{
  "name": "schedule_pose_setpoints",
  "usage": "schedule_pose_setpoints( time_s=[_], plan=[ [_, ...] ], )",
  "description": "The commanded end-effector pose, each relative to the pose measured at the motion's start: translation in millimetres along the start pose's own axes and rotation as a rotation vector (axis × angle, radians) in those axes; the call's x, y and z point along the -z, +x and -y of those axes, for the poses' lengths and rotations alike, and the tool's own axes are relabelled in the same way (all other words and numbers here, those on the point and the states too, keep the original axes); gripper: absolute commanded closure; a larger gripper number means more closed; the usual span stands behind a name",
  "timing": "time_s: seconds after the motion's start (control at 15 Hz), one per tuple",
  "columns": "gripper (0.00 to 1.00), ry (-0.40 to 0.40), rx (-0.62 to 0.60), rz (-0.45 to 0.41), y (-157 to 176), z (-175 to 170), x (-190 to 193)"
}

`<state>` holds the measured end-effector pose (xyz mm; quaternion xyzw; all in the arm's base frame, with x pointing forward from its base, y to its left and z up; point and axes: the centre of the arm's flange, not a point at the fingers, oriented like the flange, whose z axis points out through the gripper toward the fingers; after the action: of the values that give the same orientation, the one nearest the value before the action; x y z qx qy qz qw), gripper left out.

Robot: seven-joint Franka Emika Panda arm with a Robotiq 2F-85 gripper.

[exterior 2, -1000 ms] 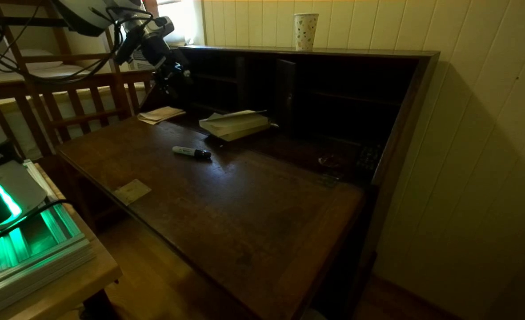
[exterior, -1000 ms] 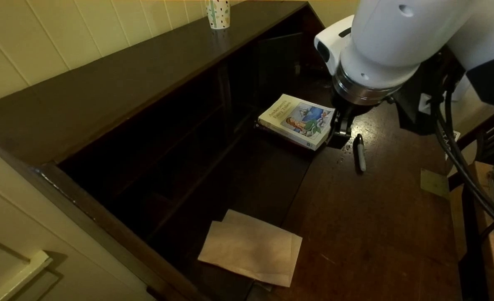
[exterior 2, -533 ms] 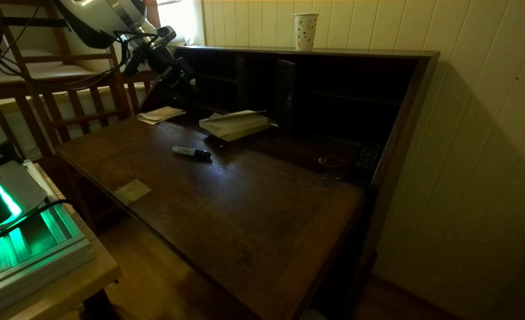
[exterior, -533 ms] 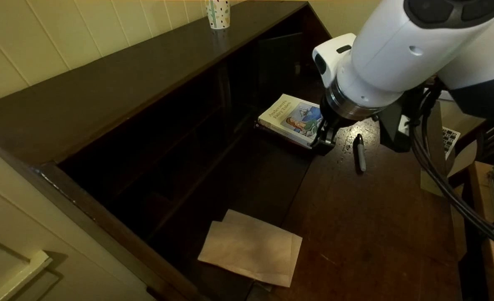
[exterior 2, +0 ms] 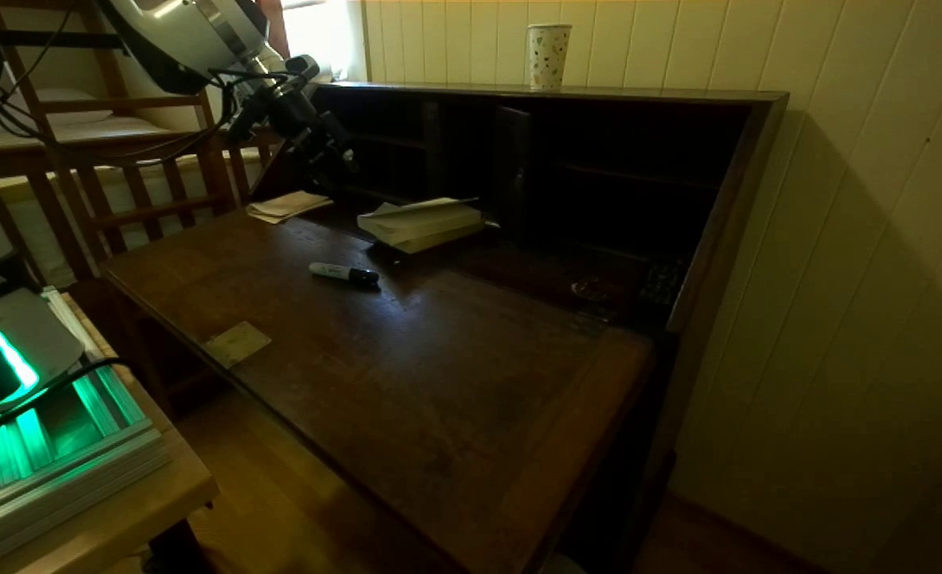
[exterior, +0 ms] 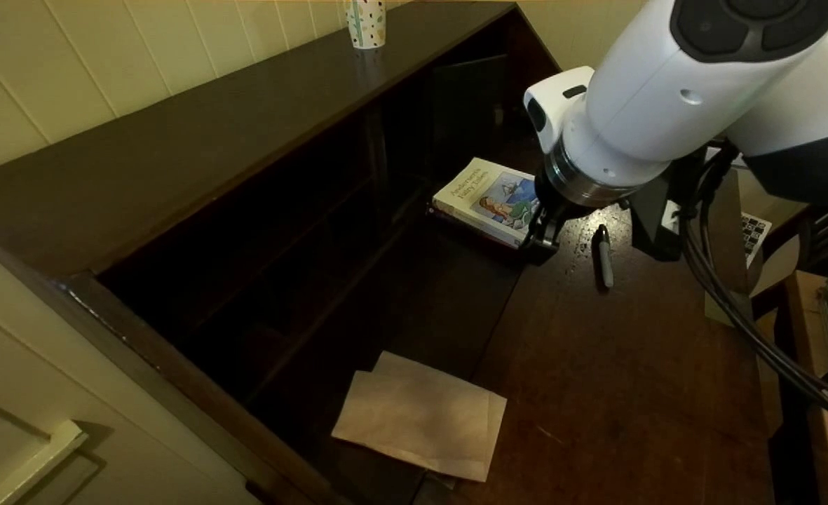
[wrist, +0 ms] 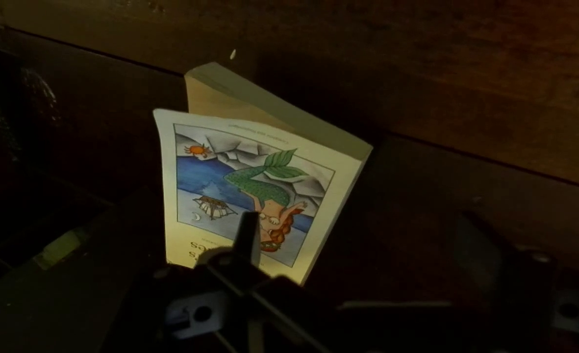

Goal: Put the white book in the middle compartment

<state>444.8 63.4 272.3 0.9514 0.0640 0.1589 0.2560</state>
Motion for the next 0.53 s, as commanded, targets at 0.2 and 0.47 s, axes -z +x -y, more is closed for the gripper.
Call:
schedule_pose_setpoints(
  time_s=[0.2,0.47],
  plan=[
    [0.00,-0.046,0.009,0.066,9.4,26.6,-36.0],
    [0.00,-0.086,0.016,0.110,15.8,35.4,-58.6]
  ],
)
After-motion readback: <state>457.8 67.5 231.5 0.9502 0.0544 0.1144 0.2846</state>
